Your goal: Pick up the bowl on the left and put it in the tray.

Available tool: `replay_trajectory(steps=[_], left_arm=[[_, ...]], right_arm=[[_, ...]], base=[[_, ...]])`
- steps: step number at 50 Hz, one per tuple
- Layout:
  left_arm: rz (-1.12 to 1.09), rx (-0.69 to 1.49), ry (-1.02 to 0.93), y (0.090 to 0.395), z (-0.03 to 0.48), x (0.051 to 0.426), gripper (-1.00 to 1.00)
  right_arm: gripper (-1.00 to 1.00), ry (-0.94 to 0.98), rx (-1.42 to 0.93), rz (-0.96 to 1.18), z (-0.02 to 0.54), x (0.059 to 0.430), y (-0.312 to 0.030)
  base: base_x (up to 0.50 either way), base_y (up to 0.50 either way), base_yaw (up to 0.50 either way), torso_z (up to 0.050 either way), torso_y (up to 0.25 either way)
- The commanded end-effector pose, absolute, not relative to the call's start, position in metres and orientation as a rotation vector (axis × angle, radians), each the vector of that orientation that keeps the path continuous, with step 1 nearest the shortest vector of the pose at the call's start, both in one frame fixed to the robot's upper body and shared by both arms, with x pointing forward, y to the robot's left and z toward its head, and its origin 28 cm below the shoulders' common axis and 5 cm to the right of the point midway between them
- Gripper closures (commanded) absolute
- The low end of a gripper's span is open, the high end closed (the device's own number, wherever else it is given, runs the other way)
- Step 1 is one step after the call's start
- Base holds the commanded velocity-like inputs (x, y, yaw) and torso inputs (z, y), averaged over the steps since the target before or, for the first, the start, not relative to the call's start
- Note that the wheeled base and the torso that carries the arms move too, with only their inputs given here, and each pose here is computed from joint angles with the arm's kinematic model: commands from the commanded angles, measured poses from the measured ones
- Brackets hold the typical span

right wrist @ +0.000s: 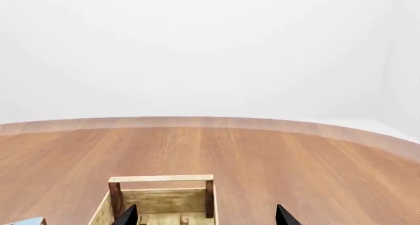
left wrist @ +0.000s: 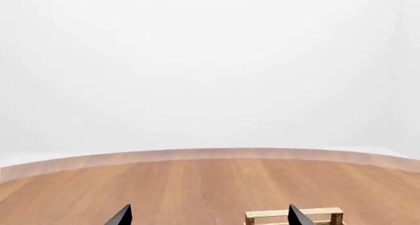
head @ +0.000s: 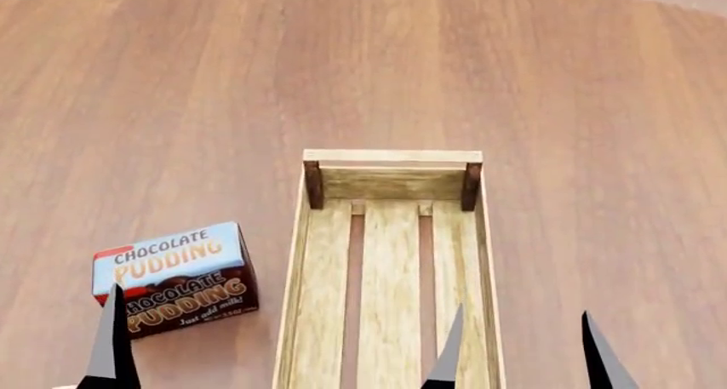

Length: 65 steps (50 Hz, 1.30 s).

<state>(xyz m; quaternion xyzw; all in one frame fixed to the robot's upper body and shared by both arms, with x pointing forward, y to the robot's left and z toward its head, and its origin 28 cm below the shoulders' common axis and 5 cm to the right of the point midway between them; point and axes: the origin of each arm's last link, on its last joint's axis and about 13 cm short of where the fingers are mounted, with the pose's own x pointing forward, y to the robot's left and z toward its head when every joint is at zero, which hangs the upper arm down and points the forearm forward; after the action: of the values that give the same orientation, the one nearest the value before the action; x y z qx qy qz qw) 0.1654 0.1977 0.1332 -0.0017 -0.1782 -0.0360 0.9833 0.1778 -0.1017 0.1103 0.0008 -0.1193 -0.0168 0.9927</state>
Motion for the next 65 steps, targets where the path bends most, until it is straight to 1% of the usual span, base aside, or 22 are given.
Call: replay_trajectory(steps=[1, 10, 30, 65], left_arm=[[-0.113, -0.053, -0.324, 0.197, 0.137, 0.161, -1.00], [-0.107, -0.136, -0.221, 0.205, 0.138, 0.155, -1.00], [-0.027, -0.196, -0.136, 0.229, 0.132, 0.130, -1.00], [0.139, -0.231, -0.131, 0.267, 0.140, 0.112, -1.00]], right_arm=[[-1.00, -0.251, -0.005, -0.038, 0.110, 0.178, -0.104], [-1.00, -0.248, -0.010, -0.029, 0.109, 0.178, -0.102], [-1.00, -0.249, -0.012, -0.031, 0.111, 0.177, -0.102], [-1.00, -0.244, -0.015, -0.030, 0.110, 0.177, -0.101]], base=[[0.00, 0.00, 0.00, 0.000, 0.000], [0.00, 0.00, 0.00, 0.000, 0.000], [0.00, 0.00, 0.00, 0.000, 0.000], [0.00, 0.00, 0.00, 0.000, 0.000]])
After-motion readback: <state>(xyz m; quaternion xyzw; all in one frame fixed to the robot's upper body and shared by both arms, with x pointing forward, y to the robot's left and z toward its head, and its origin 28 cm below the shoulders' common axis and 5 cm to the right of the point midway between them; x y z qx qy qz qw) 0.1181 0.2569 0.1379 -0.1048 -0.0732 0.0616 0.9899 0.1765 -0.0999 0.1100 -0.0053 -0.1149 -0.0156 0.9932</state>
